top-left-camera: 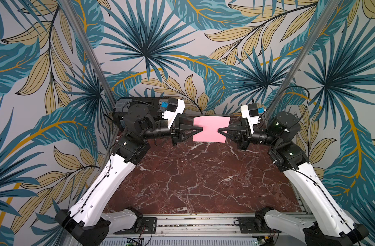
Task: Fold the square paper along the opposite sides
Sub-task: Pick up the paper from the center of the board.
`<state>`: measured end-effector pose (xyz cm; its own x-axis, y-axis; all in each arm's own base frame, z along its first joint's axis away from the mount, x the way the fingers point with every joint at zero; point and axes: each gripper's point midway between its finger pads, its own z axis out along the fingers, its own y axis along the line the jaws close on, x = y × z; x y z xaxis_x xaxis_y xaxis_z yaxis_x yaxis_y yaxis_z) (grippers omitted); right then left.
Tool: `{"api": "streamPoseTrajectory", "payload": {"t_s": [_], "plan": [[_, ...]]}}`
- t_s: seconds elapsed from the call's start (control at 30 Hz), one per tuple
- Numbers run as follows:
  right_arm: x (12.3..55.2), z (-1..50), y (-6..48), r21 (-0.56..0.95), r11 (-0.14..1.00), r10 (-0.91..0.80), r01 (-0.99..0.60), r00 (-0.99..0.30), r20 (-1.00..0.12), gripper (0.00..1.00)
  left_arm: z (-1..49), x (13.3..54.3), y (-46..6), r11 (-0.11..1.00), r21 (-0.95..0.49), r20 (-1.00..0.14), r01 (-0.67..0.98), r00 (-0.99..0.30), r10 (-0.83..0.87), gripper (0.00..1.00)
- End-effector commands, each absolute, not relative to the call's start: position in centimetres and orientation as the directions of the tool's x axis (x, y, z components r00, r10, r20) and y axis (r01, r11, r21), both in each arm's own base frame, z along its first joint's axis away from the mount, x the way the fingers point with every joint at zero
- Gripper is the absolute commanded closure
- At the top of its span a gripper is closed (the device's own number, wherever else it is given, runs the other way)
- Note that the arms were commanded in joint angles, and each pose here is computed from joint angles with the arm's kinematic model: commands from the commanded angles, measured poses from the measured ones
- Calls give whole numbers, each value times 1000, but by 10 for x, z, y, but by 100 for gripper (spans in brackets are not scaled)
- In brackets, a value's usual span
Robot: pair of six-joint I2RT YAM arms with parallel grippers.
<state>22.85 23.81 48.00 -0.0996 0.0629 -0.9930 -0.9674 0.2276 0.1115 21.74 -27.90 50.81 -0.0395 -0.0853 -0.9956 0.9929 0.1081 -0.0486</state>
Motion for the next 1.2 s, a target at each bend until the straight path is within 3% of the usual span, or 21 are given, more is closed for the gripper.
{"api": "streamPoseTrajectory", "payload": {"t_s": [0.0, 0.43, 0.63, 0.77, 0.8, 0.87, 0.9, 0.97, 1.17], "plan": [[223, 485, 239, 94, 213, 62, -973, -82, -995, 100, 510, 219, -273, 154, -31, -995, 988, -17, -98, 69], [222, 483, 239, 92, 211, 55, -973, -82, -995, 100, 512, 221, -271, 181, -24, -994, 983, -5, -107, 84], [223, 484, 240, 92, 209, 56, -974, -82, -995, 100, 512, 220, -271, 179, -17, -995, 984, 2, -104, 100], [222, 484, 240, 93, 208, 57, -974, -83, -995, 100, 512, 218, -272, 164, -14, -994, 986, 3, -105, 100], [223, 484, 240, 96, 209, 57, -973, -85, -995, 92, 513, 217, -271, 162, -12, -994, 987, 5, -107, 100], [223, 484, 240, 92, 205, 56, -974, -82, -995, 53, 513, 217, -271, 162, -10, -994, 987, 8, -110, 100], [225, 483, 240, 86, 216, 52, -972, -77, -996, 47, 514, 217, -271, 161, -9, -994, 987, 9, -110, 100], [235, 483, 234, 68, 281, 35, -957, -61, -998, 38, 517, 214, -270, 152, -1, -993, 988, 18, -118, 100], [265, 496, 198, 32, 432, 40, -901, -17, -999, 33, 530, 201, -265, 143, 37, -989, 989, 57, -138, 100]]}}
